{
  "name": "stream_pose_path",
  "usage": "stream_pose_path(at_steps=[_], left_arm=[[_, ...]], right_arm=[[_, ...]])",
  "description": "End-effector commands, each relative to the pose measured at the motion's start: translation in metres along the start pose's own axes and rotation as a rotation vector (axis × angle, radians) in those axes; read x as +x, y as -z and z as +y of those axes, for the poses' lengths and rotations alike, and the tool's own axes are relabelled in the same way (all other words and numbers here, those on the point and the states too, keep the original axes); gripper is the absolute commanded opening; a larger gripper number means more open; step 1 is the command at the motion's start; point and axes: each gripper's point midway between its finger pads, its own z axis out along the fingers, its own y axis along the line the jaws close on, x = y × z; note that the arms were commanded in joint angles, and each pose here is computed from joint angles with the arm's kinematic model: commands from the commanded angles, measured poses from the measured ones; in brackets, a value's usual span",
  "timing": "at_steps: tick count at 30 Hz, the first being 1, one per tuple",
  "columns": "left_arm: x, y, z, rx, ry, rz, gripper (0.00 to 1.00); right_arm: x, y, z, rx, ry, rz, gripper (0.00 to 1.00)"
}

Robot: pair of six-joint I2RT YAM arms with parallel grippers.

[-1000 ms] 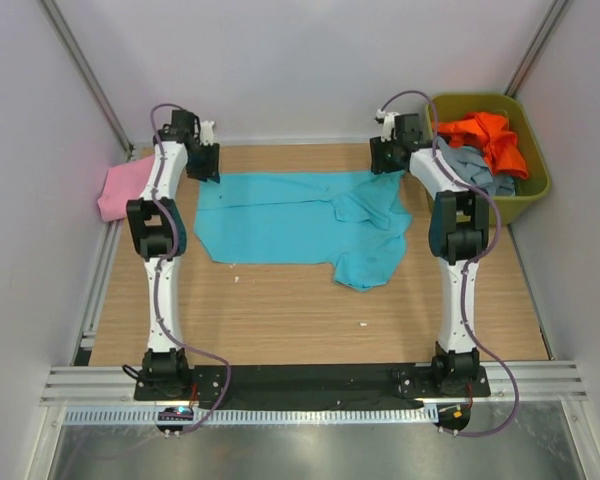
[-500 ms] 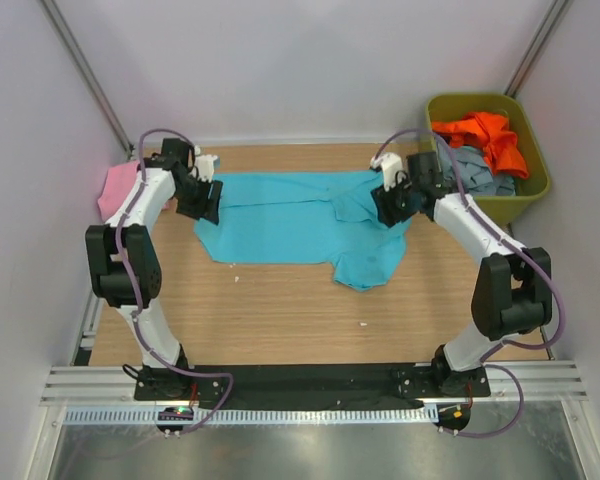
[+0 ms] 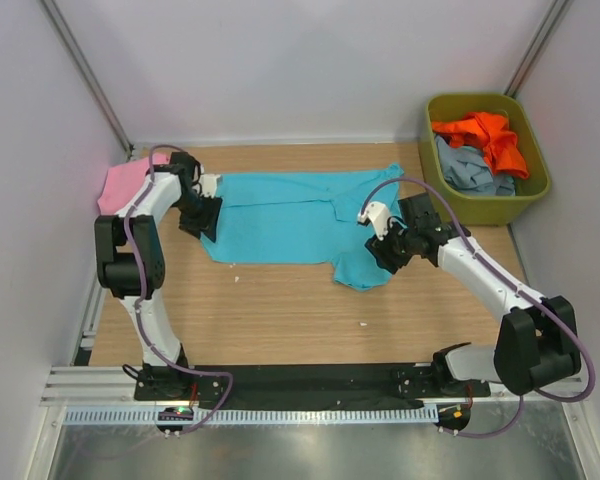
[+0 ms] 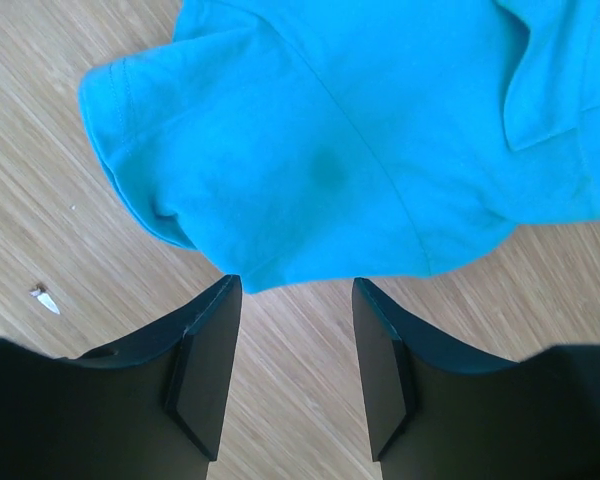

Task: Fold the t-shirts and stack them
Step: Fold the tshirt

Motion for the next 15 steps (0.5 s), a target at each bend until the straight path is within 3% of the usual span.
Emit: stream_pose_path(at_steps=[1, 5, 9, 15], left_arm=[[0.013, 0.015, 0.003, -0.013, 0.04, 0.056, 0.5], [0.023, 0.016, 0.007, -0.037, 0.027, 0.066, 0.5], [0.022, 0.013, 0.012, -0.004, 0.047, 0.049, 0.5], [0.015, 0.011, -0.022, 0.24, 0.083, 0.016, 0.5]], right_arm=[[-0.027, 0.007, -0.006, 0.038, -0.005, -0.104, 0.54], [-0.05, 0.017, -0.009, 0.056, -0.025, -0.201, 0.56], [-0.058, 0.022, -0.013, 0.066, -0.022, -0.214, 0.56], [-0.063, 0.021, -0.021, 0.073, -0.005, -0.188, 0.56]])
